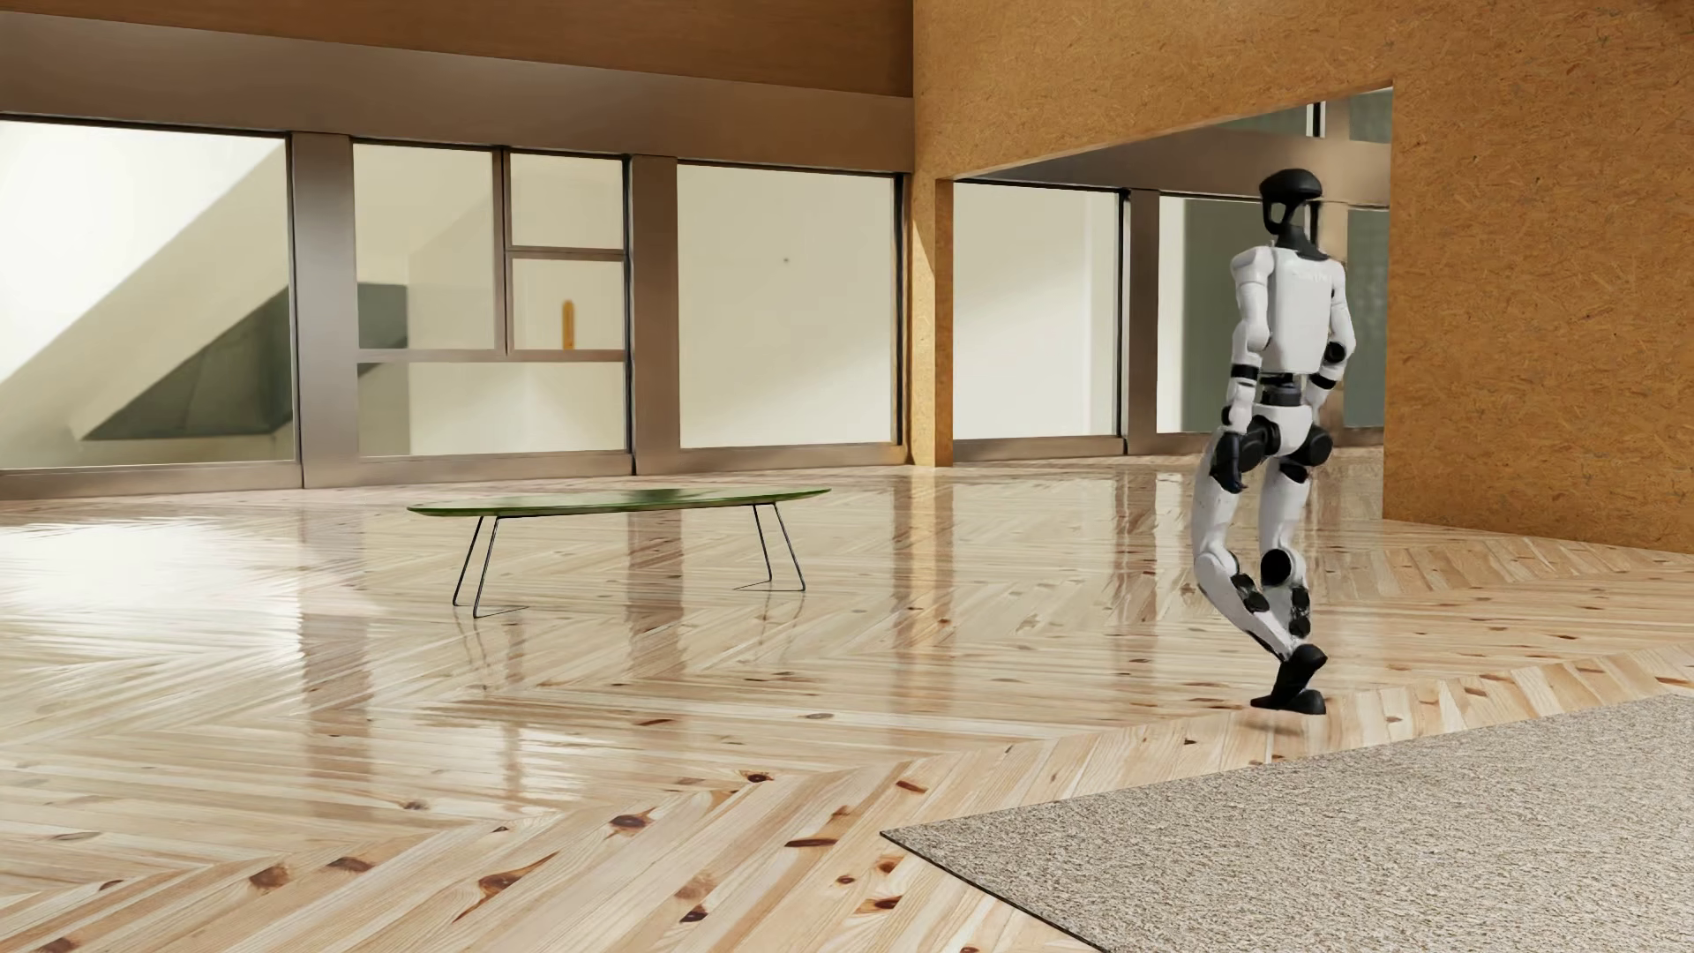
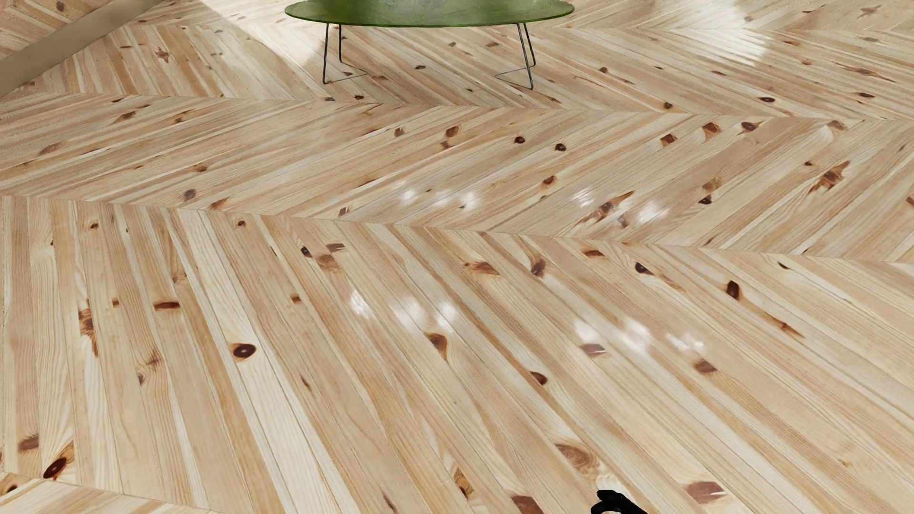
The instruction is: Walk towards the dark gray table
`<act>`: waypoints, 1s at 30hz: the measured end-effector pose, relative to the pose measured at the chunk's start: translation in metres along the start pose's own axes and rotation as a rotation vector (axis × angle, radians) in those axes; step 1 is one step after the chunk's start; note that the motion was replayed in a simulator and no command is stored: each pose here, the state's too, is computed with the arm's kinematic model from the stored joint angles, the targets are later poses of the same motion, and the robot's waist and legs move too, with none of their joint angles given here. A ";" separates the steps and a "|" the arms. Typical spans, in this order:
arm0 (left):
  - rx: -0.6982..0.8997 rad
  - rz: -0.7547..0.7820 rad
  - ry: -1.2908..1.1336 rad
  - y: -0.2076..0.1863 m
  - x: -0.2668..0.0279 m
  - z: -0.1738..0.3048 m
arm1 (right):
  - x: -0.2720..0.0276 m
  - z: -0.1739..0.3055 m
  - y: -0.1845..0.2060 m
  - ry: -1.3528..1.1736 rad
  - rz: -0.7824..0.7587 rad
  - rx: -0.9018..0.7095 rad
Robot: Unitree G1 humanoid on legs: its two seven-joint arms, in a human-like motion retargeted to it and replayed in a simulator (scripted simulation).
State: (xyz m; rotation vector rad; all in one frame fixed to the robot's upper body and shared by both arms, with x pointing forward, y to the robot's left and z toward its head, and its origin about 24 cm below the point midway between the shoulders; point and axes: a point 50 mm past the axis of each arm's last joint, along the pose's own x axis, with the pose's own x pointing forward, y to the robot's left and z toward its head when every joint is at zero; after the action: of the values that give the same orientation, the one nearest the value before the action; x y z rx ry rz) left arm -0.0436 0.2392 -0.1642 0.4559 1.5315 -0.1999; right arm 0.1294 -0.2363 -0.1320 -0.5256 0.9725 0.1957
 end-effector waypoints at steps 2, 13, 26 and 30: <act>0.012 -0.037 0.083 -0.015 -0.006 -0.031 | 0.002 0.029 -0.026 -0.108 -0.091 0.075; -0.037 -0.031 -0.017 -0.016 -0.002 -0.002 | -0.009 -0.005 0.051 -0.012 0.110 0.071; -0.173 0.398 -0.505 0.150 -0.044 0.132 | -0.123 -0.184 0.109 0.643 0.285 0.034; -0.188 0.389 -0.540 0.146 -0.046 0.140 | -0.116 -0.165 0.137 0.575 0.335 0.093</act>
State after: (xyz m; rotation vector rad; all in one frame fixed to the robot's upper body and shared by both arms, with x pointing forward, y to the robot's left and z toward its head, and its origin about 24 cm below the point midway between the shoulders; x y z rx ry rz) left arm 0.1410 0.3071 -0.0991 0.4921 0.9019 0.1200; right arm -0.1093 -0.1937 -0.1561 -0.3319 1.6247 0.3051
